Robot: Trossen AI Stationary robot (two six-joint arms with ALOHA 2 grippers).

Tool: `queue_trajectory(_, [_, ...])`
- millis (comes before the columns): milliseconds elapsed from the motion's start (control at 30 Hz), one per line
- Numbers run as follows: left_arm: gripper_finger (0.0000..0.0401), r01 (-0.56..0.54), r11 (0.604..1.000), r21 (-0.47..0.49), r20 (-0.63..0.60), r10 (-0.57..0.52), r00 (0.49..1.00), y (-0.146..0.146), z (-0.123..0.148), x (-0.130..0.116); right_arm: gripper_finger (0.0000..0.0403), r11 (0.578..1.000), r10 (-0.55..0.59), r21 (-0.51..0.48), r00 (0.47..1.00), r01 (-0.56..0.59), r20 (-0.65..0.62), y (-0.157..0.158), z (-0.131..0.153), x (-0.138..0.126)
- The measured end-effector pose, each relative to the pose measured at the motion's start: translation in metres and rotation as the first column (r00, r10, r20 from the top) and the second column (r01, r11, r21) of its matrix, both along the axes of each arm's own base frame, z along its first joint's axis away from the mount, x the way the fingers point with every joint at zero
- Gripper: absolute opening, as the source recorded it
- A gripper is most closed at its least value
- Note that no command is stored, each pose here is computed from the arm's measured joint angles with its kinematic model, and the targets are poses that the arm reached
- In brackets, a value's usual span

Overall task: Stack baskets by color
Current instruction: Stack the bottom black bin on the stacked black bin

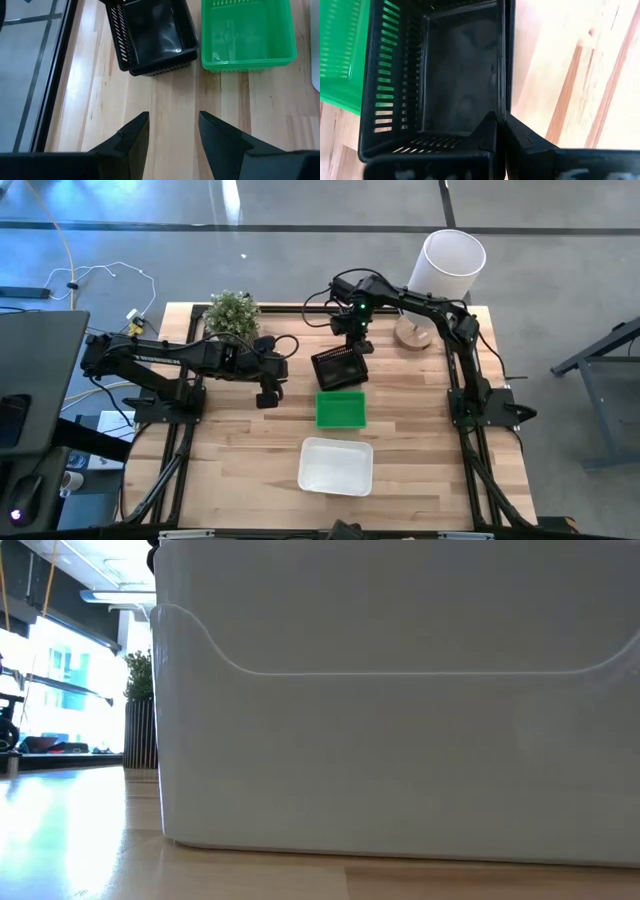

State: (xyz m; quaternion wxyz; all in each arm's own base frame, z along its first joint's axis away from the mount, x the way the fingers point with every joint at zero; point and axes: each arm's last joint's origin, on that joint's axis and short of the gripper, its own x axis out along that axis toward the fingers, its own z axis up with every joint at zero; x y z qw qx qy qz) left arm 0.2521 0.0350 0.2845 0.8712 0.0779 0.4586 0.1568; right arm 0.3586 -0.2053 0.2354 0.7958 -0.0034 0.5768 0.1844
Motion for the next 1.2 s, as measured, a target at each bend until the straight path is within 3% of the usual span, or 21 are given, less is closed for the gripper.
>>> queue_trajectory(200, [0.0157,0.000,1.000,0.000,0.000,0.000,1.000,0.0000,0.0000,0.0000,0.0000,1.000,-0.014,-0.002,1.000,0.014,0.007,0.0019,0.0001,0.0028])
queue_trajectory(600, [0.0157,0.000,1.000,0.000,-0.005,0.000,1.000,0.0000,-0.0003,-0.0003,0.0004,0.985,-0.172,-0.016,0.984,0.171,-0.042,0.0006,-0.0061,0.0086])
queue_trajectory(700, [0.0156,0.000,1.000,-0.002,-0.016,0.000,1.000,-0.0001,-0.0009,-0.0011,0.0027,0.978,-0.206,-0.025,0.977,0.205,-0.058,0.0001,-0.0062,0.0083])
queue_trajectory(900, [0.0156,0.001,1.000,-0.001,-0.016,-0.001,1.000,-0.0001,-0.0010,-0.0011,0.0089,0.943,-0.307,-0.174,0.944,0.285,-0.120,-0.0038,-0.0074,0.0060])
queue_trajectory(1200, [0.0157,0.014,1.000,0.007,-0.022,-0.014,1.000,-0.0001,-0.0010,-0.0011,0.0113,0.949,-0.285,-0.168,0.952,0.266,-0.107,0.0025,-0.0011,0.0066])
